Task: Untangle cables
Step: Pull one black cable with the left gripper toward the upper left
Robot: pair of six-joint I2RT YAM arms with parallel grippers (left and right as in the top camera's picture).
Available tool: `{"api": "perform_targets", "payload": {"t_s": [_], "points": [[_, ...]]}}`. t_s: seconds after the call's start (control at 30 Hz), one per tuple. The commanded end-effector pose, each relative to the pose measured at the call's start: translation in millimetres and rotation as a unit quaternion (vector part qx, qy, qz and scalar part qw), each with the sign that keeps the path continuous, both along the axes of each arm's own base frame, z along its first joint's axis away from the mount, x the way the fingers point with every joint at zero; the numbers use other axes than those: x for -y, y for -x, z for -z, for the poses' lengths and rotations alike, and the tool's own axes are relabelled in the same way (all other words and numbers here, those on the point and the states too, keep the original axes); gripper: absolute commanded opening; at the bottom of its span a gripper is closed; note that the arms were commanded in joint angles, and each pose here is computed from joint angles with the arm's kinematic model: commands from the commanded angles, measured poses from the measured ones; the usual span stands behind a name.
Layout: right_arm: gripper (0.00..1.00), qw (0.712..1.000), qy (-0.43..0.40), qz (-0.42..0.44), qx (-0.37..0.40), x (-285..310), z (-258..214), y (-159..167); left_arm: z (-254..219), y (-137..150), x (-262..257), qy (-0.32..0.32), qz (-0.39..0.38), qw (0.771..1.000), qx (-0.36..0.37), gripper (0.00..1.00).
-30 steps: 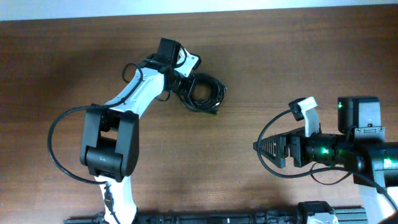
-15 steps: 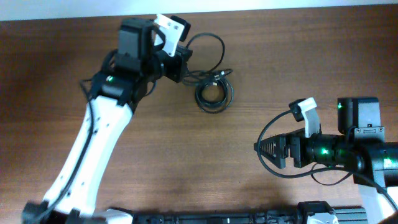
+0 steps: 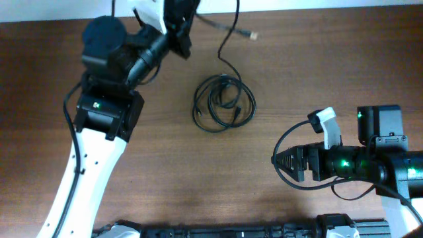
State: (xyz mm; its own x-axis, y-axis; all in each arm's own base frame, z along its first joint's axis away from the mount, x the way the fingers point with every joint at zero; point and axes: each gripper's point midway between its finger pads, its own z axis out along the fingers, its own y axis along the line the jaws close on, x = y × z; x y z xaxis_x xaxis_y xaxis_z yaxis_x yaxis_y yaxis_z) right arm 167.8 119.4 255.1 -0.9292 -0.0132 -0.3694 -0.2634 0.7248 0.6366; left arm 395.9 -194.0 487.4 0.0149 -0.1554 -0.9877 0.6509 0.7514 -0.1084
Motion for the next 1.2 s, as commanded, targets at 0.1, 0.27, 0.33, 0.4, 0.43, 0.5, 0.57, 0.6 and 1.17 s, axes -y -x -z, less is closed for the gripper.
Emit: {"api": "perform_targets", "payload": {"t_s": [0.1,0.27,0.33,0.4,0.43,0.5,0.57,0.6,1.17], "points": [[0.99,1.0,0.006,-0.002,0.012,1,-3,-1,-120,78,-29,0.112,0.009,0.981,0.159,0.0],[0.99,1.0,0.006,-0.002,0.012,1,-3,-1,-145,82,-60,0.164,-0.066,0.966,0.188,0.0],[0.99,1.0,0.006,-0.002,0.012,1,-3,-1,-136,67,-70,0.169,-0.107,0.966,0.164,0.0],[0.99,1.0,0.006,-0.002,0.011,1,-3,-1,-112,36,-88,0.149,-0.188,0.962,0.129,0.0],[0.99,1.0,0.006,-0.002,0.011,1,-3,-1,-99,22,-90,0.123,-0.211,0.962,0.118,0.0],[0.99,1.0,0.006,-0.002,0.012,1,-3,-1,-74,-7,-93,0.086,-0.25,0.959,0.099,0.0],[0.99,1.0,0.006,-0.002,0.012,1,-3,-1,-43,-42,-109,0.048,-0.305,0.948,0.077,0.0],[0.99,1.0,0.006,-0.002,0.011,1,-3,-1,-25,-62,-118,0.025,-0.325,0.943,0.064,0.0],[0.99,0.999,0.04,0.011,0.002,11,6,-1,242,-136,-436,-0.149,-0.581,0.771,-0.213,0.33]]}}
